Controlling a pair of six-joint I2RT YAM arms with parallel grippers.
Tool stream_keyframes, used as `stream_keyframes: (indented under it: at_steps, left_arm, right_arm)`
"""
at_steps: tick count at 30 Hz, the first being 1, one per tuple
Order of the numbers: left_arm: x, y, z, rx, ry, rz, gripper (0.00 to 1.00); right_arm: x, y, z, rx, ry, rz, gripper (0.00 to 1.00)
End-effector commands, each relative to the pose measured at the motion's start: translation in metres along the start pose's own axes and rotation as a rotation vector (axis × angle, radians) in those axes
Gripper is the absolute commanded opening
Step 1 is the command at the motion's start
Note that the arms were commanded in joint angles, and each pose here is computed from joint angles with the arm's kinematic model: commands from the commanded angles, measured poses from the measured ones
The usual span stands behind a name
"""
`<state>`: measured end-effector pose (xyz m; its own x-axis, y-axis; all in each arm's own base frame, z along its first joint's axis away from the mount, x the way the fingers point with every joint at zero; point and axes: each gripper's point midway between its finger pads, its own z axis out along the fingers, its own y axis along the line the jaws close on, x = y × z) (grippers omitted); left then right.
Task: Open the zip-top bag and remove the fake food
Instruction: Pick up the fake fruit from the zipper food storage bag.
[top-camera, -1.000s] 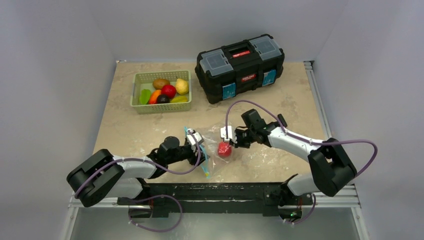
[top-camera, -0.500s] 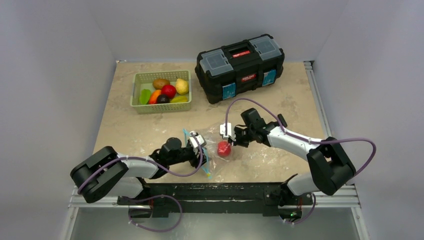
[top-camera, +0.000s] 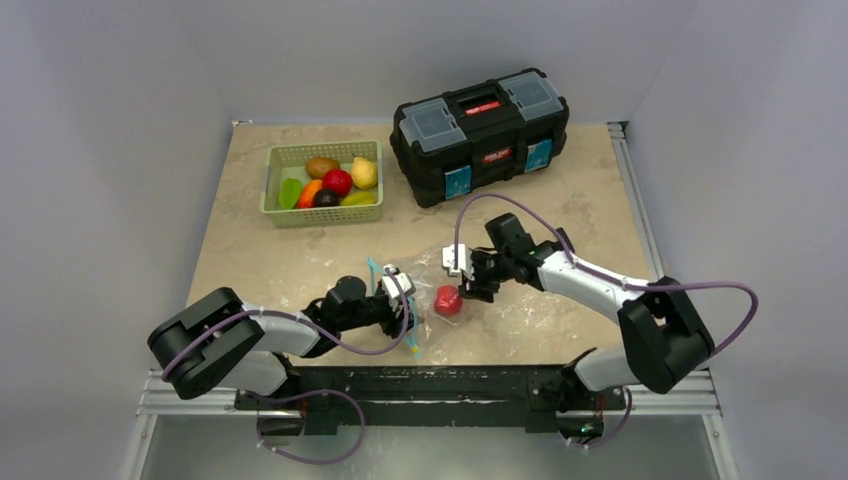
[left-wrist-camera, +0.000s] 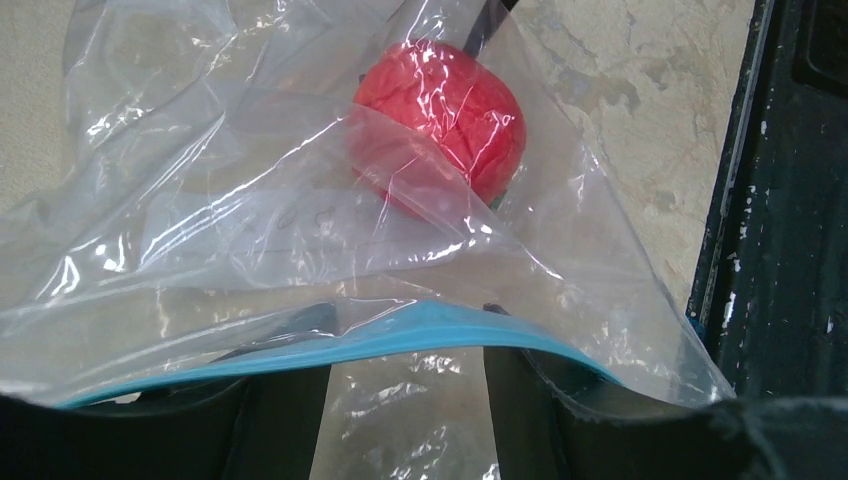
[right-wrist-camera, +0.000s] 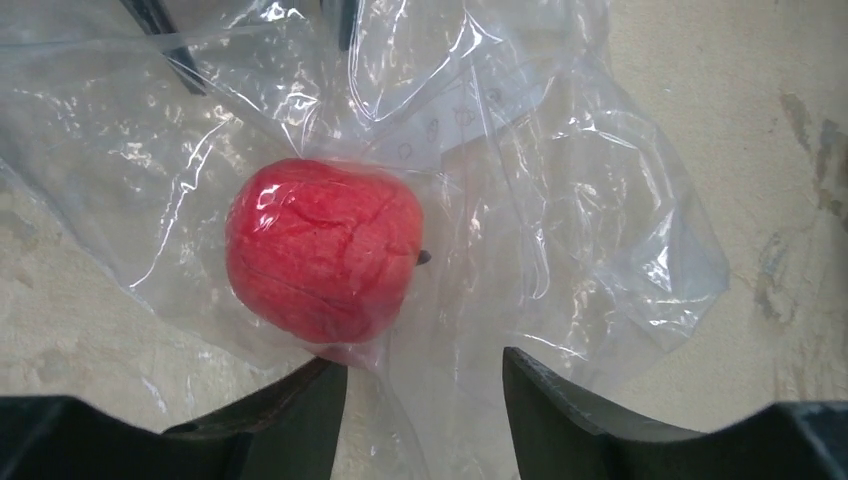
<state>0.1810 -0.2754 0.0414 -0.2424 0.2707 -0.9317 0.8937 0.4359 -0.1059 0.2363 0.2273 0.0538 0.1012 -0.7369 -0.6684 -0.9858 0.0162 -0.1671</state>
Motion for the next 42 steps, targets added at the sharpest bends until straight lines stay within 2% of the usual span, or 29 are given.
stream_keyframes:
  at_steps: [1,4,10,17,20,27,36,42]
  left_arm:
    - [-0.025,-0.003,0.001,0.015,-0.088,0.054,0.55]
    - [-0.025,-0.004,0.001,0.023,-0.087,0.062,0.55]
    - [-0.031,-0.007,0.002,0.042,-0.097,0.067,0.54]
    - [-0.03,-0.013,0.007,0.074,-0.089,0.068,0.54]
    - [-0.029,-0.017,0.011,0.094,-0.085,0.069,0.53]
    - [-0.028,-0.018,0.023,0.104,-0.073,0.076,0.54]
    - [-0.026,-0.011,0.03,0.065,-0.072,0.132,0.61]
    - [-0.035,-0.015,0.031,0.075,-0.106,0.145,0.7]
  right_arm:
    - [-0.031,-0.01,-0.032,0.022,-0.109,-0.088,0.6]
    - [-0.038,-0.002,-0.039,-0.019,-0.139,-0.147,0.64]
    - [-0.029,0.006,-0.027,-0.081,-0.055,-0.191,0.59]
    - [-0.009,0.001,-0.018,-0.058,0.028,-0.154,0.47]
    - [-0.001,0.004,-0.011,-0.072,0.064,-0.146,0.38]
    - [-0.004,0.019,0.006,-0.132,0.071,-0.172,0.26]
    - [-0.024,0.035,0.016,-0.184,0.008,-0.209,0.13]
    - [-0.03,0.041,0.02,-0.201,-0.006,-0.228,0.12]
